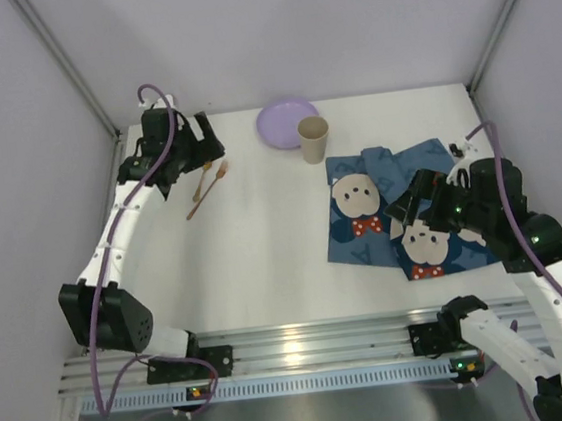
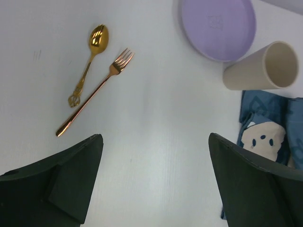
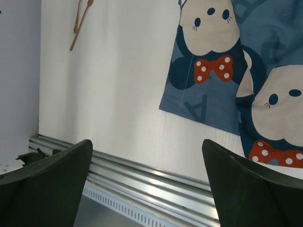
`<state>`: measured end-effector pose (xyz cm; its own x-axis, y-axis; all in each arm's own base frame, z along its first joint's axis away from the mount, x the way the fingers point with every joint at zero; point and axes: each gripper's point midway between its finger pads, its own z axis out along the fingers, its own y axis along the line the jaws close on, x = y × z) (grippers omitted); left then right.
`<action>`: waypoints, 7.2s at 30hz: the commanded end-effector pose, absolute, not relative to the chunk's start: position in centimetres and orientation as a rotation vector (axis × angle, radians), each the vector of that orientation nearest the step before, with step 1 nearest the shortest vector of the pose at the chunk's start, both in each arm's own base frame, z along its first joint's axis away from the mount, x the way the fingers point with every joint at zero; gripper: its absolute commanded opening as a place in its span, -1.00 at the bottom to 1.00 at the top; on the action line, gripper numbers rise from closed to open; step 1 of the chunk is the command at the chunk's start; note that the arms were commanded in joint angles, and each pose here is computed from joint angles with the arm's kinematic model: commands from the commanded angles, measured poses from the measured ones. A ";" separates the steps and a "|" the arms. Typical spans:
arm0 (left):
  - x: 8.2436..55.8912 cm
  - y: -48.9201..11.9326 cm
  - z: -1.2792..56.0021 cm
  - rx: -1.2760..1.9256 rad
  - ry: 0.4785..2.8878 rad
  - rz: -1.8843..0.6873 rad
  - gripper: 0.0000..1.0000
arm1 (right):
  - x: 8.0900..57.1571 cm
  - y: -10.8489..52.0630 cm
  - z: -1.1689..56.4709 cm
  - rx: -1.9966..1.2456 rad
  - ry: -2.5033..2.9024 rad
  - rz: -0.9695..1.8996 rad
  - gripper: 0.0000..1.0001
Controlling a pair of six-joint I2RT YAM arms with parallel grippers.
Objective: Set the dinner table for one person
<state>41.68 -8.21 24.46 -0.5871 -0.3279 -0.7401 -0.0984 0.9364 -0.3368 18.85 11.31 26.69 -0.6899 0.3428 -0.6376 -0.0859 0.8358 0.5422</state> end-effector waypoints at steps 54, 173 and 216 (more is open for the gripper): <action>26.7 -26.2 7.0 0.126 2.778 -0.177 -1.00 | 19.0 8.6 14.0 0.197 2.615 0.365 0.99; 52.3 0.7 -2.7 -0.433 2.734 0.188 -1.00 | 20.6 4.7 8.1 0.517 2.904 0.035 0.02; 27.5 -52.3 8.6 -0.283 2.642 -0.699 -0.98 | 16.8 2.1 22.7 0.596 2.528 0.074 0.20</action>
<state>26.75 -50.65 7.53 -0.9080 -0.1833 -0.3767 -0.0064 0.9052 -0.4250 18.91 3.21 23.73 -0.7269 0.4458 -0.5224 0.3758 0.8949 0.2408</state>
